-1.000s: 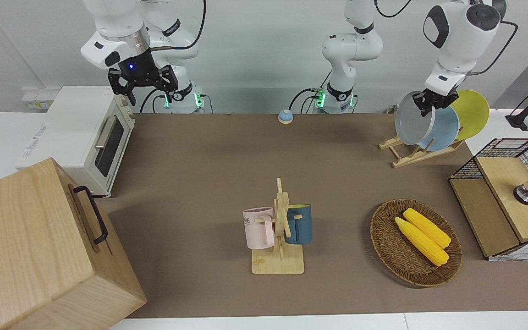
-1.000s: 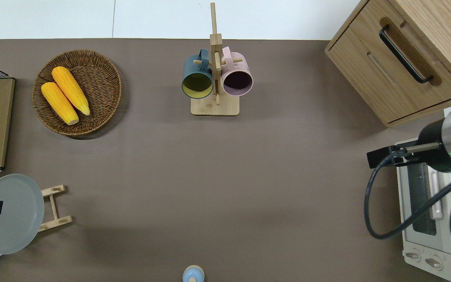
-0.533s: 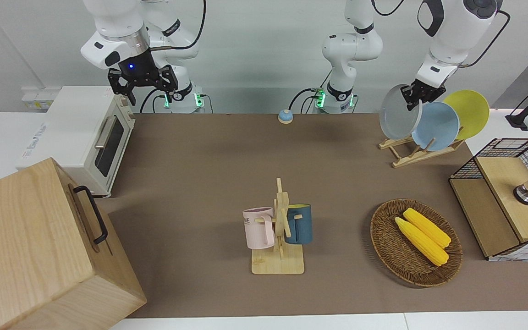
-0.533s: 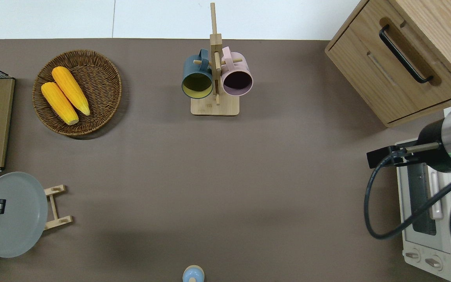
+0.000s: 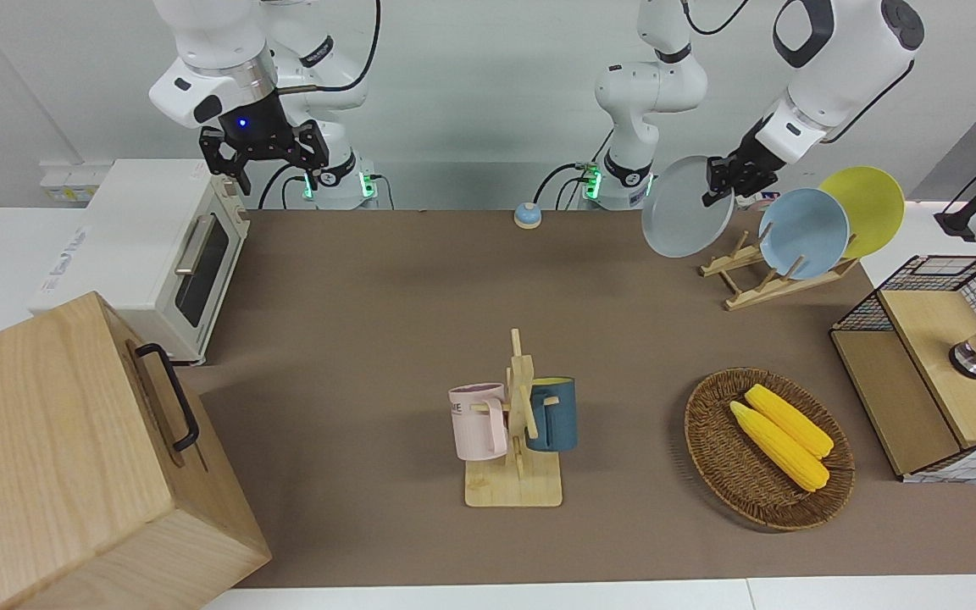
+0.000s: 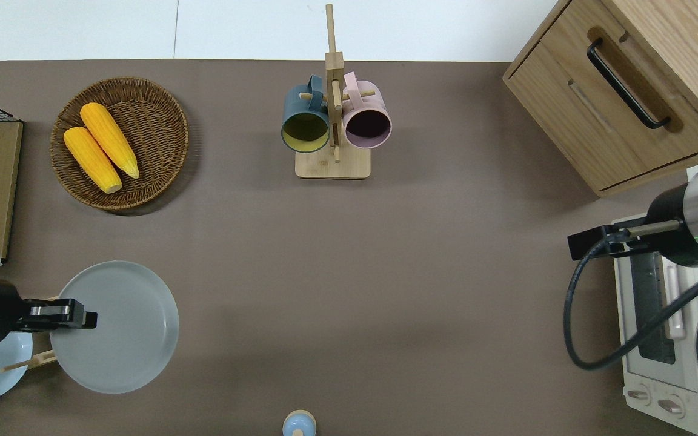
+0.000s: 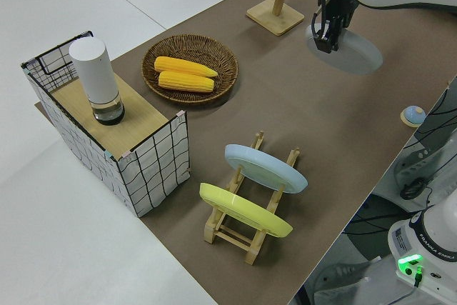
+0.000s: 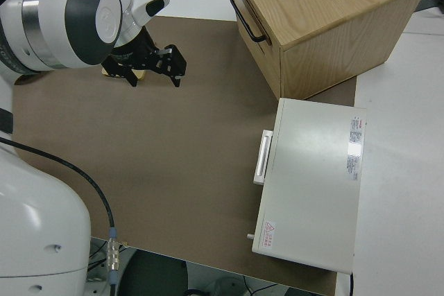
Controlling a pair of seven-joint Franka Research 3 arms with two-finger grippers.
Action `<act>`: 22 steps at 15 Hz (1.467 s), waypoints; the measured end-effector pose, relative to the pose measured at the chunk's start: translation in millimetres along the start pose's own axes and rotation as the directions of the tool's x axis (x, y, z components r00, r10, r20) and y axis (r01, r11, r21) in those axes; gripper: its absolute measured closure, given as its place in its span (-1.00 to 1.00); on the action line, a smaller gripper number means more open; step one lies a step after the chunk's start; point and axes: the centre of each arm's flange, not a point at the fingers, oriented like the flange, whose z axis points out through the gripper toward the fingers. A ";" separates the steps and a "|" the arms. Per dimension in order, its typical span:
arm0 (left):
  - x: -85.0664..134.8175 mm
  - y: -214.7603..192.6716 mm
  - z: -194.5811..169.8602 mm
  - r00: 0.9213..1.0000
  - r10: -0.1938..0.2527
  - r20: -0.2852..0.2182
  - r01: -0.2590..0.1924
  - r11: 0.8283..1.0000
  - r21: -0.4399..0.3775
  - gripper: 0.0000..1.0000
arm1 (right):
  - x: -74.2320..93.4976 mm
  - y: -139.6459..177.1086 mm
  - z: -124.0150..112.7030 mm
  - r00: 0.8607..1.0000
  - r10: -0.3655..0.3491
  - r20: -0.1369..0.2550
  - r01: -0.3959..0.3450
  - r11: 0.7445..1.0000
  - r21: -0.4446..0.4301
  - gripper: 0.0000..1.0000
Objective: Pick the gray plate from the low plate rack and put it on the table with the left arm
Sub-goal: 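Lift the gray plate out of the rack and carry it away from the rack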
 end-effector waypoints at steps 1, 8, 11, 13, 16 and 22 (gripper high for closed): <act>1.5 2.3 4.6 1.000 -0.001 0.009 0.002 1.000 -0.028 0.82 | 0.0 0.0 0.0 1.000 0.000 0.000 0.000 1.000 0.000 -0.98; 10.5 2.6 54.4 0.994 0.101 0.035 -0.096 0.988 -0.120 0.82 | 0.0 0.0 0.0 1.000 0.000 0.000 0.000 1.000 0.000 -0.98; 12.3 -6.1 79.4 0.990 0.141 0.022 -0.137 0.981 -0.139 0.82 | 0.0 0.0 0.0 1.000 0.000 0.000 0.000 1.000 0.000 -0.98; 13.0 -11.9 96.7 0.988 0.154 0.010 -0.151 0.977 -0.151 0.82 | 0.0 0.0 0.0 1.000 0.000 0.000 0.000 1.000 0.000 -0.98; 13.9 -20.6 121.6 0.986 0.164 -0.013 -0.164 0.976 -0.145 0.82 | 0.0 0.0 0.0 1.000 0.000 0.000 0.000 1.000 0.000 -0.98; 9.3 -33.2 161.1 0.976 0.219 -0.015 -0.219 0.967 -0.130 0.82 | 0.0 0.0 0.0 1.000 0.000 0.000 0.000 1.000 0.000 -0.98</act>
